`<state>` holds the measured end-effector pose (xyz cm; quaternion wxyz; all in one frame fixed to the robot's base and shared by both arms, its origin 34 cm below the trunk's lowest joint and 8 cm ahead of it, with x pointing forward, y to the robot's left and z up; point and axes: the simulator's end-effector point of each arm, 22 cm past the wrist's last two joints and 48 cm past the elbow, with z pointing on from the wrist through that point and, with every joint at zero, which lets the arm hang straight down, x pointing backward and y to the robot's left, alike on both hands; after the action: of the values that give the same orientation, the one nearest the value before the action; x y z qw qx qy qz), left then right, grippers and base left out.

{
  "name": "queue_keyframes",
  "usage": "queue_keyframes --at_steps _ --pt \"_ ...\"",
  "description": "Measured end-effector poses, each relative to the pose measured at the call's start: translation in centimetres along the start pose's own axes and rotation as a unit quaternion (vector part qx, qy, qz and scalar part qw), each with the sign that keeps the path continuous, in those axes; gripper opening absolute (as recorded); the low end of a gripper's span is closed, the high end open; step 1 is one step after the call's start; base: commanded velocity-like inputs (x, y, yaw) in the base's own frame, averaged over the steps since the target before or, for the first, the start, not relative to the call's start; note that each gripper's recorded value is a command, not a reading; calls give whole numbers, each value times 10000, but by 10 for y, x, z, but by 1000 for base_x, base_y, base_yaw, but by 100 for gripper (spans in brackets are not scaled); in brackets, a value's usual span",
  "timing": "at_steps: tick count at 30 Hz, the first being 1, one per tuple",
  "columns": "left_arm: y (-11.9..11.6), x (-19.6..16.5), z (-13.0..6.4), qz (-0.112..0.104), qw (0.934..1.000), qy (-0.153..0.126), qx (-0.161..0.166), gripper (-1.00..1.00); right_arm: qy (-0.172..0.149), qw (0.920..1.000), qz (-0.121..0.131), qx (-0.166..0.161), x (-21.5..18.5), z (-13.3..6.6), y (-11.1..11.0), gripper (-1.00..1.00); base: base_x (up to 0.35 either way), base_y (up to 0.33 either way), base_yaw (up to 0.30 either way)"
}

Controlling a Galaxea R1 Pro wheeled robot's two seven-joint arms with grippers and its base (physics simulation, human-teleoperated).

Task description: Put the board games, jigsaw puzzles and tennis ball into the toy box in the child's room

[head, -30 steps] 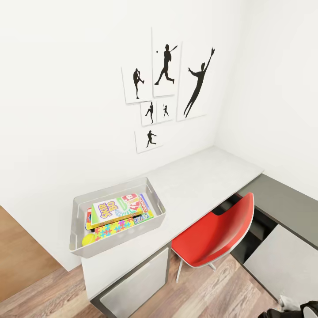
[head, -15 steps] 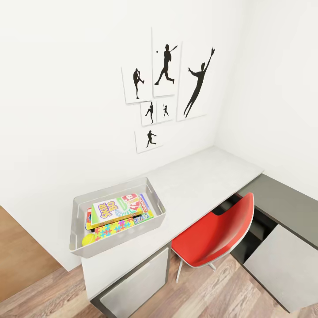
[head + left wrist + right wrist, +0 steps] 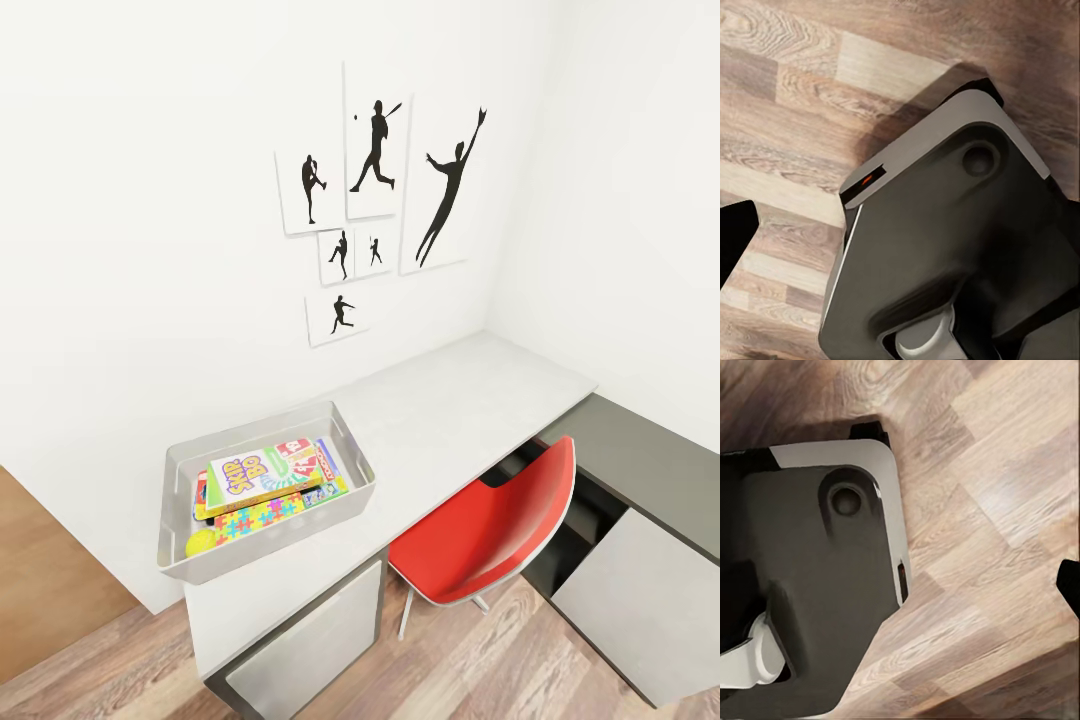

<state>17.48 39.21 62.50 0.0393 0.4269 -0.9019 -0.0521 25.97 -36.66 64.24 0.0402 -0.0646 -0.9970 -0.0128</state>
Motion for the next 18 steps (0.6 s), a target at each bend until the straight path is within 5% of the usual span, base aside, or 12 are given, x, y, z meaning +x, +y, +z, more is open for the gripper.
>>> queue_keyframes --at_steps 9,10,18 --pt "0 20 5 434 9990 -101 -82 100 58 9994 -310 -110 26 16 22 100 0 0 0" --pt "5 36 7 565 9983 -84 -136 100 279 9982 -503 -187 50 23 33 100 0 0 0" --pt "10 47 9 606 9980 -72 -181 100 786 9941 -644 -388 103 33 71 100 0 0 0"
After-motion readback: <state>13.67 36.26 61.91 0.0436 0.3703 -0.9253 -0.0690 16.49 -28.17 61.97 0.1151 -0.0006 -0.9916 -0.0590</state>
